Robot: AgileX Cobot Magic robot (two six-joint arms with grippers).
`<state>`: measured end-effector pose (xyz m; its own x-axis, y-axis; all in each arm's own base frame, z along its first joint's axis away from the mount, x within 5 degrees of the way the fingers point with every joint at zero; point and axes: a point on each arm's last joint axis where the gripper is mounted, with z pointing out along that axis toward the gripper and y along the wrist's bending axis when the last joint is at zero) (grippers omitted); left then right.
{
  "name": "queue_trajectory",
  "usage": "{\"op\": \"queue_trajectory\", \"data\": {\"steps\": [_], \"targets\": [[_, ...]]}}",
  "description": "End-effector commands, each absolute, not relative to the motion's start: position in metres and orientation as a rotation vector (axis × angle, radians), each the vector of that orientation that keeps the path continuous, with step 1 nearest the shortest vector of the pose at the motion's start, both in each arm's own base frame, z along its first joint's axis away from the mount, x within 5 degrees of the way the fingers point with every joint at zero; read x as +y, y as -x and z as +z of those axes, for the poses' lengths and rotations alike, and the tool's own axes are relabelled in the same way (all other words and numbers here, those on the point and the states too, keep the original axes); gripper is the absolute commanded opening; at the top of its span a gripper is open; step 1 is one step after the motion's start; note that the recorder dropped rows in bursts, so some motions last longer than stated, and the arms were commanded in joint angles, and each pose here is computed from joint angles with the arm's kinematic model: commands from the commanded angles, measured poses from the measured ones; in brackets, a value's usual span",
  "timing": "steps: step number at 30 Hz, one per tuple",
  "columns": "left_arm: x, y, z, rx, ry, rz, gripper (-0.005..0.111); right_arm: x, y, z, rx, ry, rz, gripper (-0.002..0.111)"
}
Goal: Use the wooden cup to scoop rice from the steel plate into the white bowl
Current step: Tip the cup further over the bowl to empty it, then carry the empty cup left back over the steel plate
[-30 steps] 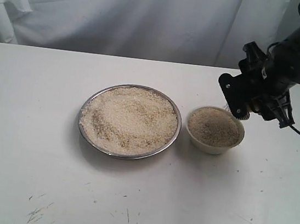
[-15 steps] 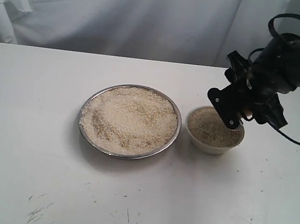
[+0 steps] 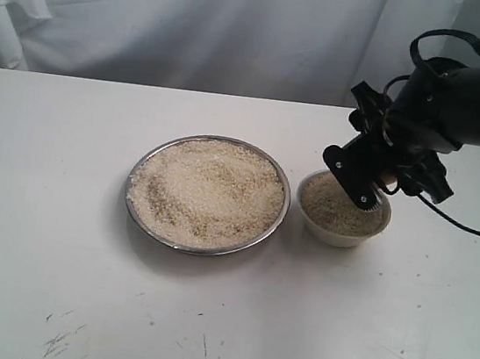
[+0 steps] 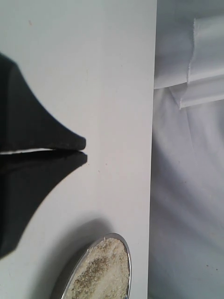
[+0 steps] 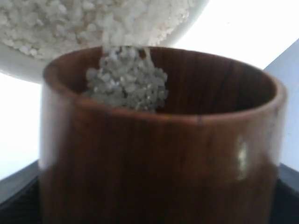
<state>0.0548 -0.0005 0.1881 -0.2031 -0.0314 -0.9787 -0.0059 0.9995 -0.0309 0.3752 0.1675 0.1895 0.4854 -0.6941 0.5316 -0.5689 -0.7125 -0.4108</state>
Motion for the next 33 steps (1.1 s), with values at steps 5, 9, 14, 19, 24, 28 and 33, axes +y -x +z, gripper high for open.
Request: {"op": "queue_trajectory", "data": {"steps": [5,9,14,19,24,28,33], "targets": [[-0.001,-0.055,0.187,1.768,0.03,-0.027,0.0,0.166,-0.373,0.194,1.033,2.623,-1.152,0.0],[-0.001,-0.055,0.187,1.768,0.03,-0.027,0.0,0.176,-0.369,0.194,0.977,2.634,-1.166,0.0],[-0.001,-0.055,0.187,1.768,0.03,-0.027,0.0,0.182,-0.365,0.197,0.912,2.667,-1.241,0.0],[-0.001,-0.055,0.187,1.768,0.03,-0.027,0.0,0.181,-0.365,0.199,0.902,2.673,-1.307,0.0],[-0.001,-0.055,0.187,1.768,0.03,-0.027,0.0,0.188,-0.363,0.202,0.922,2.617,-1.334,0.0],[-0.001,-0.055,0.187,1.768,0.03,-0.027,0.0,0.197,-0.359,0.204,0.946,2.569,-1.321,0.0],[-0.001,-0.055,0.187,1.768,0.03,-0.027,0.0,0.208,-0.356,0.203,0.955,2.495,-1.25,0.0]]}}
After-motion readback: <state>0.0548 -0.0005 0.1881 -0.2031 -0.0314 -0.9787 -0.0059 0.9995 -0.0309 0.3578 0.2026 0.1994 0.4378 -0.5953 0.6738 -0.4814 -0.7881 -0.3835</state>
